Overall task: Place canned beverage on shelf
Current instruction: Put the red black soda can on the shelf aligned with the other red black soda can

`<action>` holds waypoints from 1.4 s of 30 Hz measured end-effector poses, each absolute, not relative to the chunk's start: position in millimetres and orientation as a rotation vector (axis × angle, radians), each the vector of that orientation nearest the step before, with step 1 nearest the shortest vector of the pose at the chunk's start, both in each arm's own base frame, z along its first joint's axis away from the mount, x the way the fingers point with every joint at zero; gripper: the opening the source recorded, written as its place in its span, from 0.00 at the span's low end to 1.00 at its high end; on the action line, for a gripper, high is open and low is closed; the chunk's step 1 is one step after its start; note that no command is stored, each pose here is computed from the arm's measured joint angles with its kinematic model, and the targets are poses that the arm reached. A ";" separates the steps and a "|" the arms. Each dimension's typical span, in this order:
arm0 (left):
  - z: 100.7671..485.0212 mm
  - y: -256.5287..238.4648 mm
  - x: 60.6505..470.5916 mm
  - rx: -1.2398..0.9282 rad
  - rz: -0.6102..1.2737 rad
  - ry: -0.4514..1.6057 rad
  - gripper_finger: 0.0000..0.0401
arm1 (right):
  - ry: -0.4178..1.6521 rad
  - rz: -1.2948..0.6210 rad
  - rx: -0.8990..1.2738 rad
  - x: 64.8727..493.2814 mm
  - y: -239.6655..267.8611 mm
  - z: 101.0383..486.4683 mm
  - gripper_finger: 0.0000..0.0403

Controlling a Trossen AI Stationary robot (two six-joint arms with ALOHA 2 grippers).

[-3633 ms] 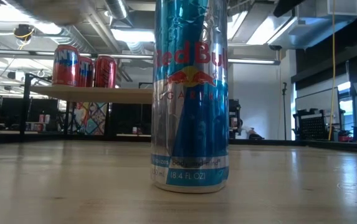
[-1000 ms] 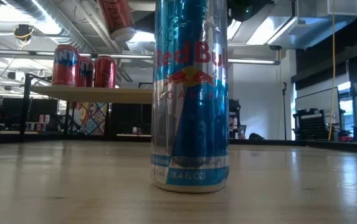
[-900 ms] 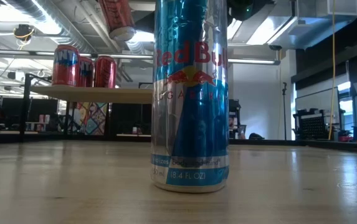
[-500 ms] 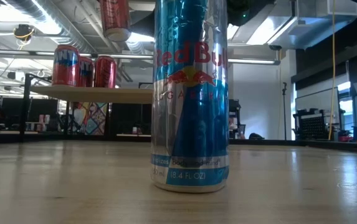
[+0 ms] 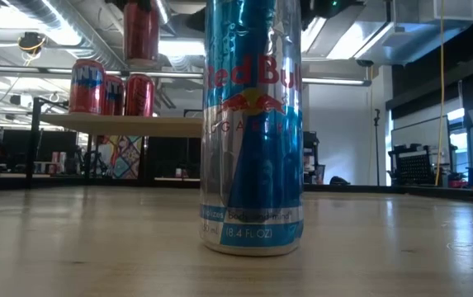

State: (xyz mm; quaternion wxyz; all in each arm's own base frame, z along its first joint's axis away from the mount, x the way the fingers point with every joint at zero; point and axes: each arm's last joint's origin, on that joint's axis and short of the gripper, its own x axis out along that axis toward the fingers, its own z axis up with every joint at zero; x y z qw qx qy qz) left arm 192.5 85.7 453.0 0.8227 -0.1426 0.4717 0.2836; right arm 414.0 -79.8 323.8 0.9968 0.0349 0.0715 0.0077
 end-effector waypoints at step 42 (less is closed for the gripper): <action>374.7 156.3 181.8 -0.337 0.668 1.207 0.82 | 0.269 -0.042 0.065 393.7 -78.6 332.8 0.05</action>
